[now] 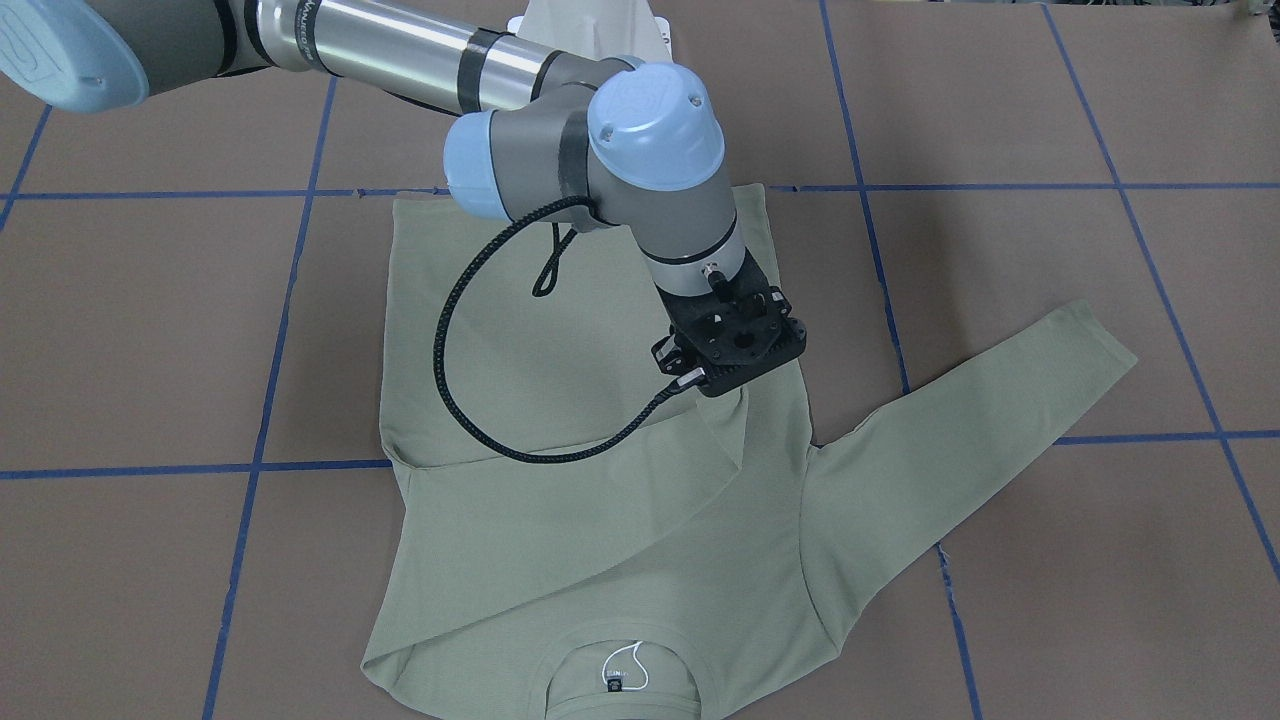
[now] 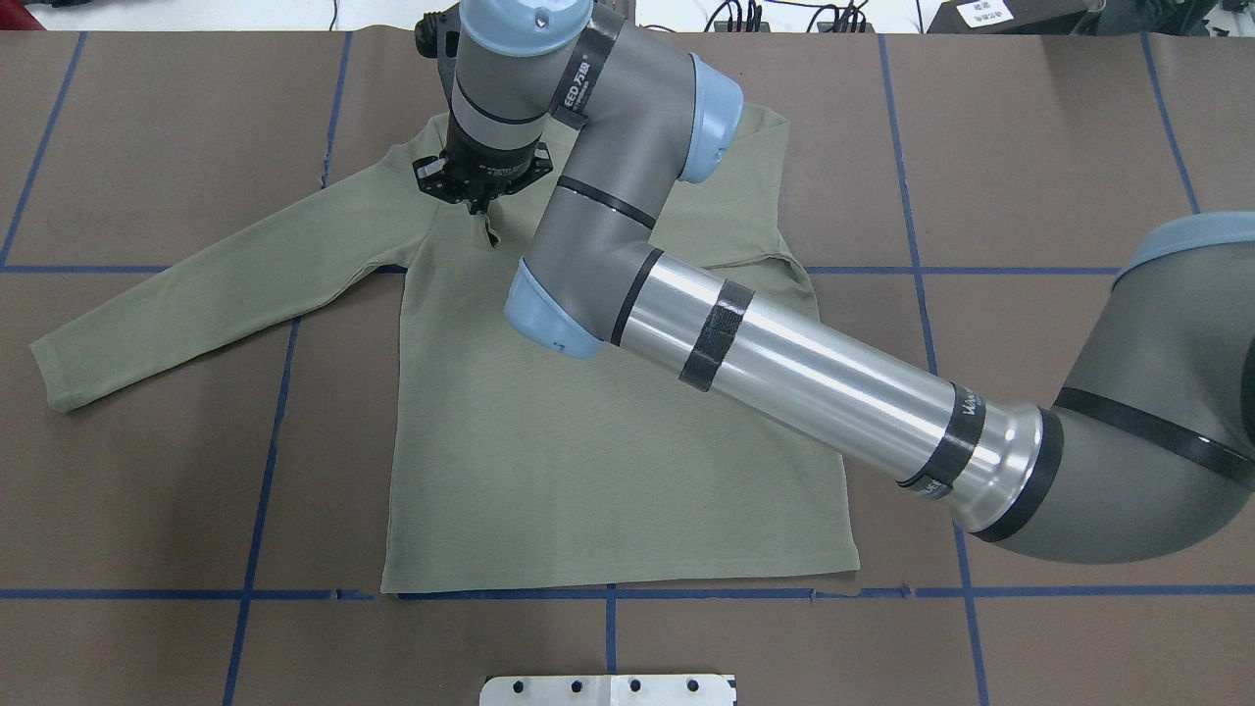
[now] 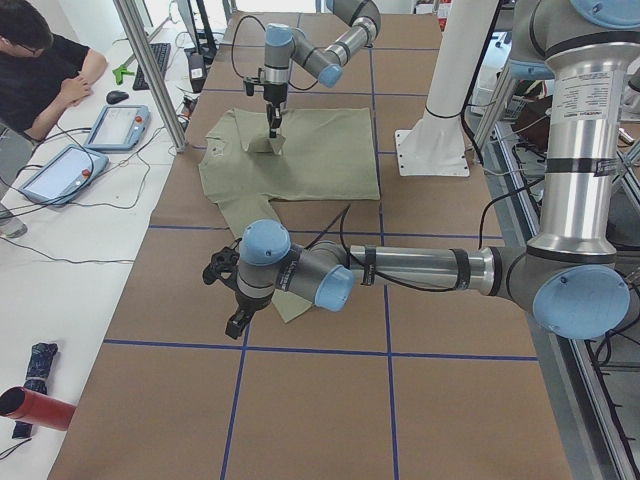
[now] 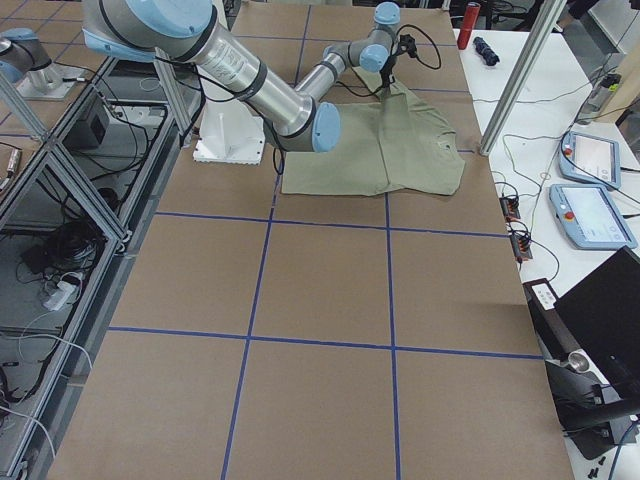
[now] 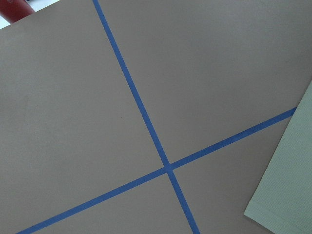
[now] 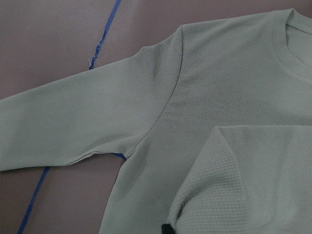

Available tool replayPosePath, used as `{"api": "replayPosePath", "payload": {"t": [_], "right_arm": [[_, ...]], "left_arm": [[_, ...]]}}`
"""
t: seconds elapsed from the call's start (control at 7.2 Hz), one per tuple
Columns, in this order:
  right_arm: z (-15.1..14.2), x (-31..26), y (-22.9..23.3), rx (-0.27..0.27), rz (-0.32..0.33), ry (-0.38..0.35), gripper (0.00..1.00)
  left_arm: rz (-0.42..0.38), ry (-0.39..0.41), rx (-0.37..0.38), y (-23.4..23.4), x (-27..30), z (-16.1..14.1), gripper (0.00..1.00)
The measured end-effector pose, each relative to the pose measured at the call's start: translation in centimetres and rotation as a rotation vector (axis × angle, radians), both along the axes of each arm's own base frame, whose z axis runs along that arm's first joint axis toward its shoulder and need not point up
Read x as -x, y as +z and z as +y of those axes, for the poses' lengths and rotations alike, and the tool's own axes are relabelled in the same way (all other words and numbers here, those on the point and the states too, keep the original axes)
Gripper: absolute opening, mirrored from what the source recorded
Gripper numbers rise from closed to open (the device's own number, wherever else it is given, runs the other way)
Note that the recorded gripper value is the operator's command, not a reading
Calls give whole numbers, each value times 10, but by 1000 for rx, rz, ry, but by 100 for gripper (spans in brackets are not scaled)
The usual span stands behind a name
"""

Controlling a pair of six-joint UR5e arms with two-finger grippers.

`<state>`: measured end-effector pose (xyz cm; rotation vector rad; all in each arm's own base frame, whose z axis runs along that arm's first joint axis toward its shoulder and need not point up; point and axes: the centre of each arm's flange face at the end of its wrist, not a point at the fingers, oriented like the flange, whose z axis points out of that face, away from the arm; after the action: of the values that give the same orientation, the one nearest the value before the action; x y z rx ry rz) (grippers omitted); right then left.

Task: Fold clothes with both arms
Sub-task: 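Lay the sleeve across the chest near the other shoulder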

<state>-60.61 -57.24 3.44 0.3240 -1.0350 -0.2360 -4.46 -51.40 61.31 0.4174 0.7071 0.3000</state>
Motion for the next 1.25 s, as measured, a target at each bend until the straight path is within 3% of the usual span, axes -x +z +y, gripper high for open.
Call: {"api": "replayPosePath", "payload": {"t": [0.28,0.42,0.56,0.97,1.25], "right_arm": [[-9,36,7,-13,32,25,0],[-8,48,4,-20,45,35,58],[-6,58,1,-33,47,44,100],[16,81,-14,-96,-23,103,100],[20,82,-25,-50,-64,146,100]], "left_arm": [[0,0,2,1,0,0,100],[0,1,4,2,0,-1,100],[-1,1,7,4,0,-3,100],[10,-26,29,2,-1,-9,100],[14,-36,39,2,-1,-10,100]]}}
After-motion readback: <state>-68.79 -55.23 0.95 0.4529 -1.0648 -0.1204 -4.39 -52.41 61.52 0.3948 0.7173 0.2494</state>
